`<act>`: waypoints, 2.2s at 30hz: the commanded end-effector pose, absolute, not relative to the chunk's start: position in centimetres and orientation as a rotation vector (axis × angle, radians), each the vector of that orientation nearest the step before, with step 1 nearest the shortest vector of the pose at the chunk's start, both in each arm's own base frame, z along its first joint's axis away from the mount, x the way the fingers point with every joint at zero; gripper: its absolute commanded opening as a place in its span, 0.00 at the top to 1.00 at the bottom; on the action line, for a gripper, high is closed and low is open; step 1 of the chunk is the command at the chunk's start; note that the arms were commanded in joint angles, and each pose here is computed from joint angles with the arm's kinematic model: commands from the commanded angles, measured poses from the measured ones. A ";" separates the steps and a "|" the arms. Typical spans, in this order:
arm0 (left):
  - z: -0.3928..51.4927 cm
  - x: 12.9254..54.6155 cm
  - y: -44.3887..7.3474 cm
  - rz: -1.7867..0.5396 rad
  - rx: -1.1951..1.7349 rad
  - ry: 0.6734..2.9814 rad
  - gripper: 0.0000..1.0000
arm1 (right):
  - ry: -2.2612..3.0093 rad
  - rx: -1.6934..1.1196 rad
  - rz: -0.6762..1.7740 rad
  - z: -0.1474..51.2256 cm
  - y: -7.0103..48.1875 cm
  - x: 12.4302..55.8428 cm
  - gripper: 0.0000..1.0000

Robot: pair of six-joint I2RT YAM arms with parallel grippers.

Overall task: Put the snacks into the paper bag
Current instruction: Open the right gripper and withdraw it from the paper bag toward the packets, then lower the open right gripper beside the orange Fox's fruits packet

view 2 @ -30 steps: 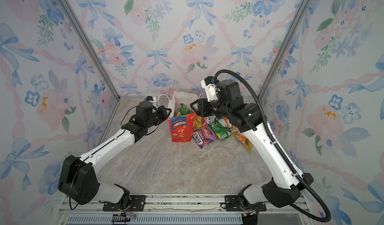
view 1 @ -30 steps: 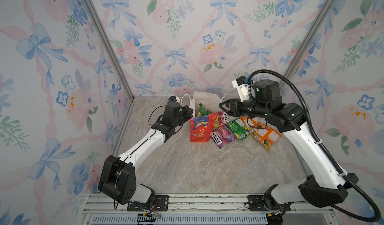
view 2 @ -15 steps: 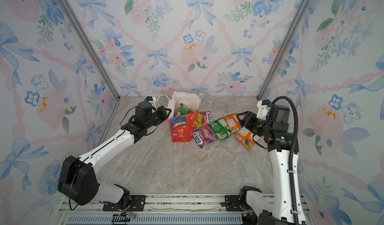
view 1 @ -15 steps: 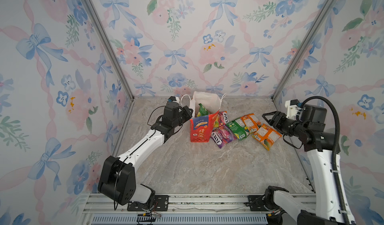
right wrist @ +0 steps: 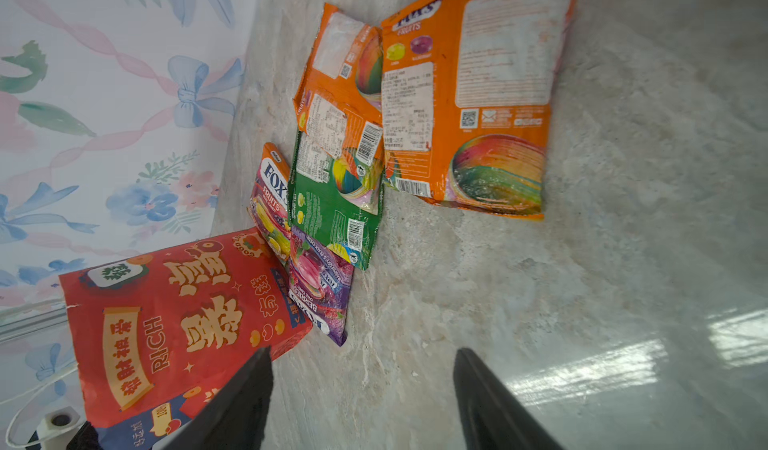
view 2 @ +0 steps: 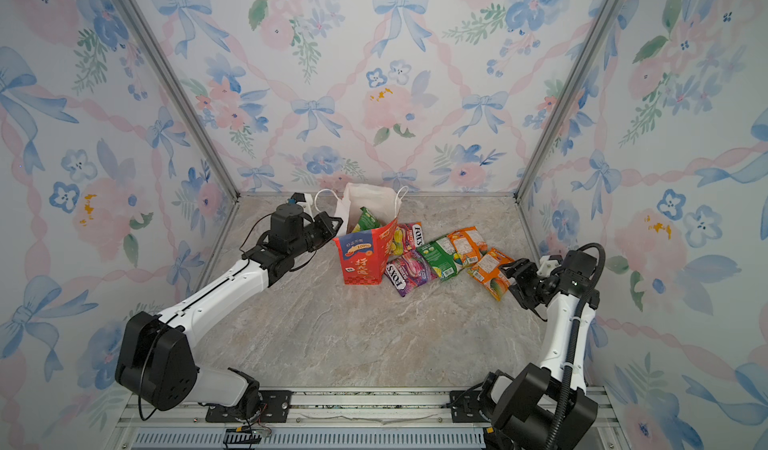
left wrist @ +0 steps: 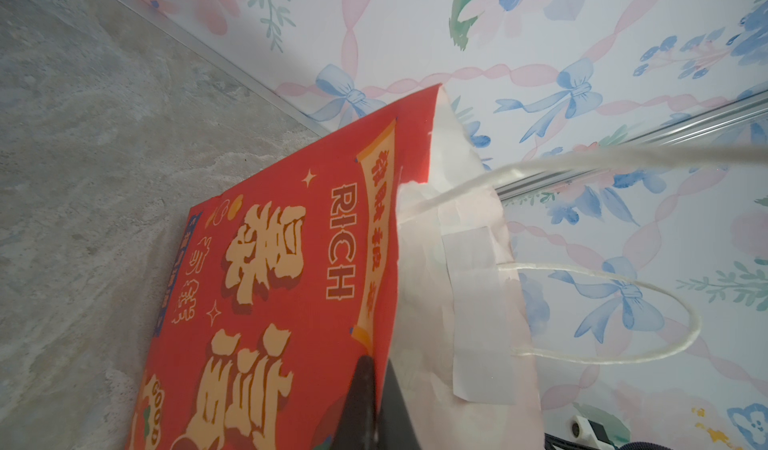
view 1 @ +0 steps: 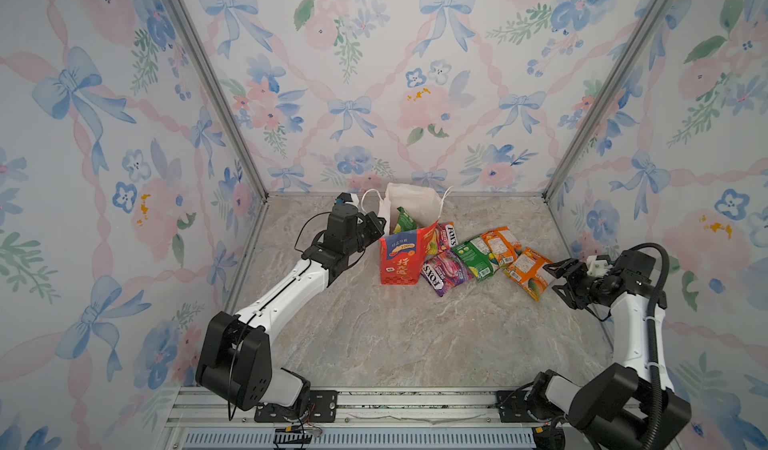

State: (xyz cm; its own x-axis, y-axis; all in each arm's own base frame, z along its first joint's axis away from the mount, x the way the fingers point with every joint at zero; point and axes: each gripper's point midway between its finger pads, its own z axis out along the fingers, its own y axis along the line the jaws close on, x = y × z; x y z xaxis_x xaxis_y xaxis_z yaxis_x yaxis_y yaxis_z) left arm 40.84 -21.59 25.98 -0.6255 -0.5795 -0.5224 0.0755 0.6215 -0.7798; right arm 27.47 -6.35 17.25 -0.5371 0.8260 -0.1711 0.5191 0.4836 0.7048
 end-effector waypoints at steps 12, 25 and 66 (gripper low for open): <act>25.7 40.8 -21.4 -1.060 -0.402 2.014 1.00 | 2.077 1.336 0.814 14.4 -9.0 26.1 0.18; 25.1 40.7 -21.5 -1.094 -0.409 2.010 1.00 | 1.898 1.603 0.811 10.7 -8.6 23.8 0.18; 28.4 40.6 -21.9 -1.141 -0.388 1.954 1.00 | 1.968 1.580 0.842 6.5 -7.8 26.9 0.18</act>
